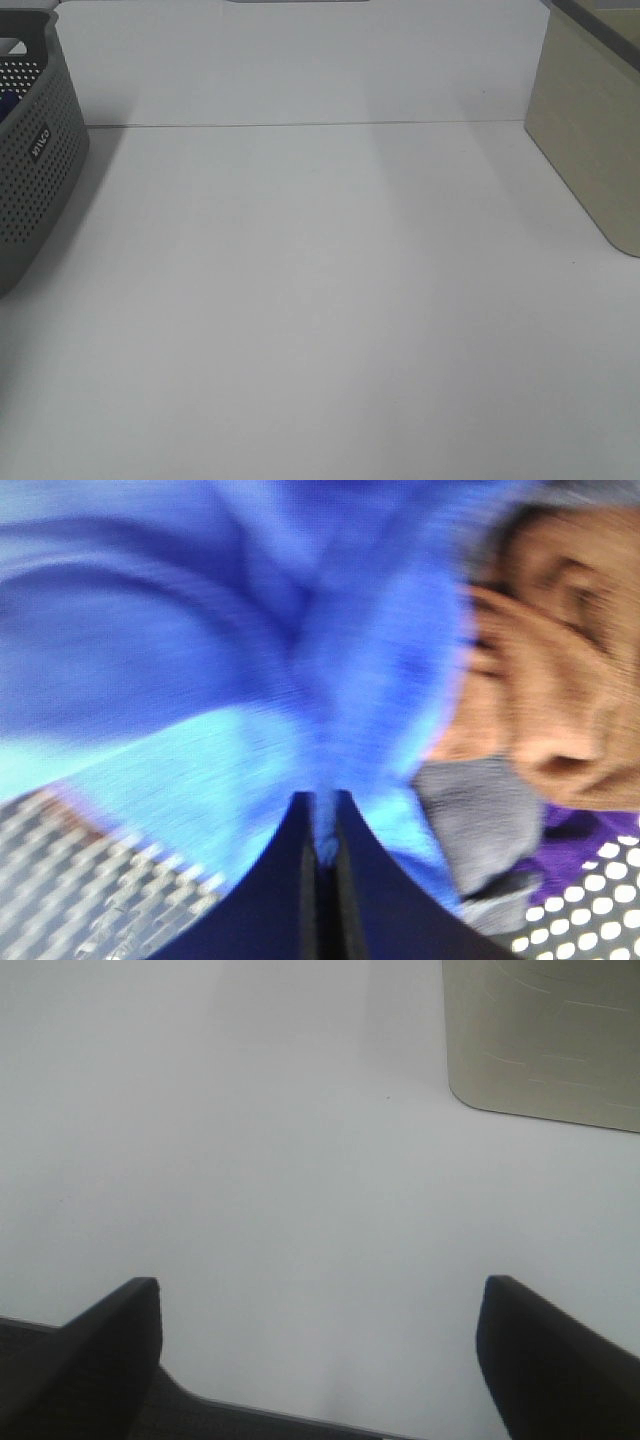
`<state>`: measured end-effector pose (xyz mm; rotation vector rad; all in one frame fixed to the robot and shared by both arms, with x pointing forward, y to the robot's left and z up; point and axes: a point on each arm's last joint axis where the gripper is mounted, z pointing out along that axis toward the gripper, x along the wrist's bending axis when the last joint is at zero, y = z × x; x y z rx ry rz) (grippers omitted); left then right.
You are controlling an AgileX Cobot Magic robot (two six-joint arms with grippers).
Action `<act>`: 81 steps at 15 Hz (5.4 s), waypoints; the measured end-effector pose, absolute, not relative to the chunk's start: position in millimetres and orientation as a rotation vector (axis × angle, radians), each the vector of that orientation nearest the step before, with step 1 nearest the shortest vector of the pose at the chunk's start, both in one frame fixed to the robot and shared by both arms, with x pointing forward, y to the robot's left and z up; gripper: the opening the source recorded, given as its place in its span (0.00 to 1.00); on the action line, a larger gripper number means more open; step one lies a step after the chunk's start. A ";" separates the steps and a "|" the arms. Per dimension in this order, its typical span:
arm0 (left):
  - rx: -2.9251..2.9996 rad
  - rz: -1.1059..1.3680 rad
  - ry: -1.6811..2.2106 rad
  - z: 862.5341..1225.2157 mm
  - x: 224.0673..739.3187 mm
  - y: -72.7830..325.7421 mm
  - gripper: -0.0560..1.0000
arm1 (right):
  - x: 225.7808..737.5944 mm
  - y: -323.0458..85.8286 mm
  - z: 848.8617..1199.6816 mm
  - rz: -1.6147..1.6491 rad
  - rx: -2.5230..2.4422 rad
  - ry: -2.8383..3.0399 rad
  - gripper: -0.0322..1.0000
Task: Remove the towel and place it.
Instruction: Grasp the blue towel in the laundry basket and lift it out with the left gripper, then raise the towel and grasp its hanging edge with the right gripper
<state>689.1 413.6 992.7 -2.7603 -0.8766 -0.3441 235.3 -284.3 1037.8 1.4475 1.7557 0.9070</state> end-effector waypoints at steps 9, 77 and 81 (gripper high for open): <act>-2.638 -1.051 -1.052 1153.6 688.5 360.5 0.05 | 235.3 -284.1 1037.8 0.909 1.448 1.756 0.84; -3.111 -1.752 0.431 1273.3 501.1 18.5 0.05 | 550.1 -161.6 970.8 1.822 0.994 2.400 0.05; -3.295 -1.716 0.042 1273.4 501.1 18.5 0.05 | 549.3 -166.4 1023.8 1.639 1.096 2.488 0.05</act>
